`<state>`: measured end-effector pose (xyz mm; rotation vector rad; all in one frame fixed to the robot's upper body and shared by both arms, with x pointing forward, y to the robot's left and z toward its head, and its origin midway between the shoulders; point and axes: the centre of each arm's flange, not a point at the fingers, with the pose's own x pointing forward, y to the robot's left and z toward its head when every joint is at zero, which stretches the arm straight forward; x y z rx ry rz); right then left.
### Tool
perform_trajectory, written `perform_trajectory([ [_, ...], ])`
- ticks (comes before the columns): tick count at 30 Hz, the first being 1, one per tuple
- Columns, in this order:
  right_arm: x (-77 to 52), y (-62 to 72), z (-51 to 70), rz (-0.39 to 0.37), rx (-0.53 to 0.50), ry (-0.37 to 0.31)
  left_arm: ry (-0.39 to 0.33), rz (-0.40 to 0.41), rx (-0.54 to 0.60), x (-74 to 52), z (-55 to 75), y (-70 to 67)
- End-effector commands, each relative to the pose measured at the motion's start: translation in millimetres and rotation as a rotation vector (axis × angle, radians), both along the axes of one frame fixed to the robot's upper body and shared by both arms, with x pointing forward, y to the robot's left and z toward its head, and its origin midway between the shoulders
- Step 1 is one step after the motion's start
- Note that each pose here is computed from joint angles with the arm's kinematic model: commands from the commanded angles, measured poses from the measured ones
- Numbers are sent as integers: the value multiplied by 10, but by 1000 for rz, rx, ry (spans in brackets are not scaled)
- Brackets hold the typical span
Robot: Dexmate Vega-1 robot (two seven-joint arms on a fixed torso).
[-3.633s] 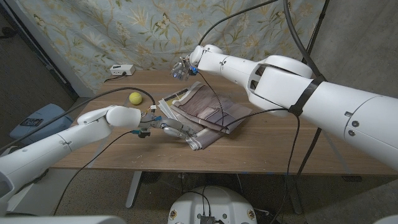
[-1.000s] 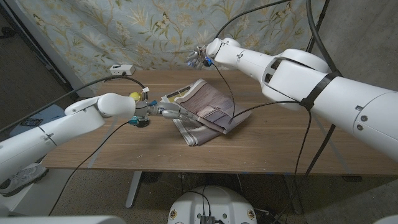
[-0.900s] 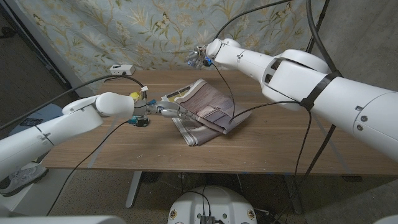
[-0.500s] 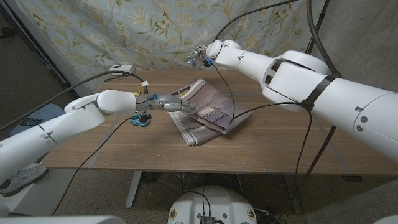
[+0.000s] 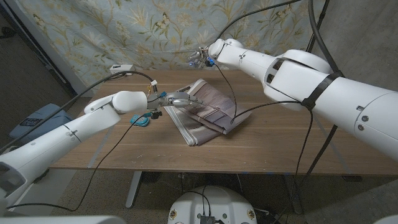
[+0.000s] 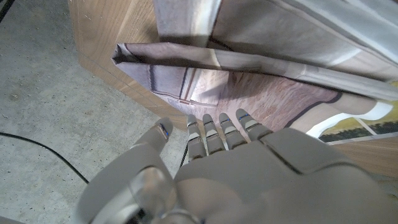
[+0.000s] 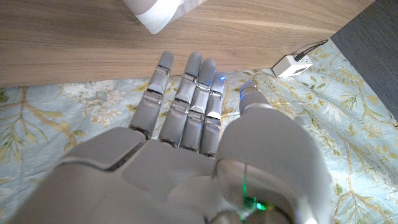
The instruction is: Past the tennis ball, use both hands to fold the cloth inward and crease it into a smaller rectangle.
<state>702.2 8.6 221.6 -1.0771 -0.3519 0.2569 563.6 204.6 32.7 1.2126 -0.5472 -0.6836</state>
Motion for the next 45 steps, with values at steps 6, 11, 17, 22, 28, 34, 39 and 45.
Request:
perform_trajectory([
  [6, 37, -122, 9, -12, 8, 14, 42, -34, 34, 308, -119, -151],
  [11, 44, -149, 12, -15, 9, 20, 62, -31, 38, 282, -150, -135],
  [17, 56, -239, 8, -11, 5, 84, 105, -15, 63, 230, -246, -76],
  [22, 79, -294, -14, -14, 16, 104, 133, 1, 100, 205, -310, -10],
  [28, 106, -352, -41, -19, 31, 116, 163, 19, 164, 163, -356, 88],
  [34, 99, -417, -50, -12, 22, 186, 178, 45, 207, 119, -374, 182],
  [39, 87, -473, -90, 1, 27, 221, 176, 52, 231, 118, -415, 187],
  [45, 47, -542, -191, 21, 52, 210, 160, 50, 247, 170, -526, 181],
])
